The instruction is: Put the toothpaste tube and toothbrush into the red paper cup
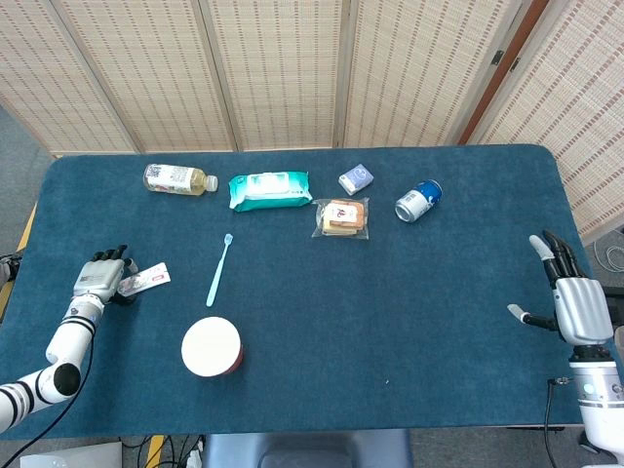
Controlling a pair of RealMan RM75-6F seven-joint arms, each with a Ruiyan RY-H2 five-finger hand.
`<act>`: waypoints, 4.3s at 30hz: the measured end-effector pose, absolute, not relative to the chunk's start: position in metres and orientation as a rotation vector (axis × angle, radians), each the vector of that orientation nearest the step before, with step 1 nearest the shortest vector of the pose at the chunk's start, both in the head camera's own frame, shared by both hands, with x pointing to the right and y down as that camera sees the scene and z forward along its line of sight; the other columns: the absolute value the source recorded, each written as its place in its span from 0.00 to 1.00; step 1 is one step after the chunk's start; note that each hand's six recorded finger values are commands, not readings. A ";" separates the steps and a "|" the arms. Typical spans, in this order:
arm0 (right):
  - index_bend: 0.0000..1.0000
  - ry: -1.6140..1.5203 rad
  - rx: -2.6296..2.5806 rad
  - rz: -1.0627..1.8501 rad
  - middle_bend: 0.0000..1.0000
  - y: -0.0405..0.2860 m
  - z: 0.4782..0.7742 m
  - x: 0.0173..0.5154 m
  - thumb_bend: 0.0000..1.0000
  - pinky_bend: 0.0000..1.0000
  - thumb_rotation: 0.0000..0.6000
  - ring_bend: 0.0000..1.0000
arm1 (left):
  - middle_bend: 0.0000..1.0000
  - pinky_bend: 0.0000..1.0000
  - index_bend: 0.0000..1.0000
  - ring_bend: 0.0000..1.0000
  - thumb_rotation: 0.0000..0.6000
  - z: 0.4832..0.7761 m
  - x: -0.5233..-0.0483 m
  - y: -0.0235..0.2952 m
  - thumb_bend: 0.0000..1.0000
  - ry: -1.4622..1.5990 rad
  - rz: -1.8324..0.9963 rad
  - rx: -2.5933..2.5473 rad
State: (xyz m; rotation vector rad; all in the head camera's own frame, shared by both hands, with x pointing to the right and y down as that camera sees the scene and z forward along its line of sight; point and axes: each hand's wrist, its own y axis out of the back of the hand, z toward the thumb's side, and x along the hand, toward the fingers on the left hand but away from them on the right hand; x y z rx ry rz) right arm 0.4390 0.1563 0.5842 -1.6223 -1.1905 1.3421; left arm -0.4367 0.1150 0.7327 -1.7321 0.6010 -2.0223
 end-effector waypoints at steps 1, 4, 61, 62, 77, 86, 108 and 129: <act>0.00 -1.191 -1.623 1.342 0.00 0.156 0.584 0.439 0.00 0.37 1.00 0.03 | 0.00 0.00 0.29 0.00 1.00 0.733 -0.437 0.115 0.28 0.598 -2.025 -1.731; 0.00 -1.191 -1.623 1.343 0.00 0.156 0.585 0.439 0.00 0.37 1.00 0.03 | 0.00 0.00 0.30 0.00 1.00 0.733 -0.437 0.116 0.28 0.589 -2.031 -1.728; 0.02 -1.203 -1.628 1.342 0.00 0.158 0.585 0.441 0.00 0.37 1.00 0.03 | 0.00 0.00 0.04 0.00 1.00 0.737 -0.449 0.118 0.28 0.515 -2.031 -1.576; 0.02 -1.203 -1.628 1.342 0.00 0.158 0.585 0.441 0.00 0.37 1.00 0.03 | 0.00 0.00 0.04 0.00 1.00 0.737 -0.450 0.118 0.28 0.515 -2.026 -1.565; 0.03 -1.204 -1.630 1.346 0.00 0.159 0.587 0.442 0.00 0.37 1.00 0.03 | 0.00 0.00 0.19 0.00 1.00 0.736 -0.447 0.122 0.28 0.521 -2.020 -1.598; 0.04 -1.207 -1.627 1.348 0.00 0.160 0.587 0.443 0.00 0.37 1.00 0.03 | 0.00 0.00 0.26 0.00 1.00 0.738 -0.450 0.126 0.28 0.500 -2.027 -1.579; 0.04 -1.208 -1.631 1.353 0.00 0.160 0.588 0.443 0.00 0.37 1.00 0.03 | 0.00 0.00 0.47 0.00 1.00 0.744 -0.454 0.131 0.28 0.453 -2.001 -1.499; 0.05 -1.215 -1.633 1.350 0.00 0.160 0.588 0.443 0.00 0.37 1.00 0.03 | 0.00 0.00 0.77 0.00 1.00 0.738 -0.451 0.129 0.28 0.519 -1.941 -1.516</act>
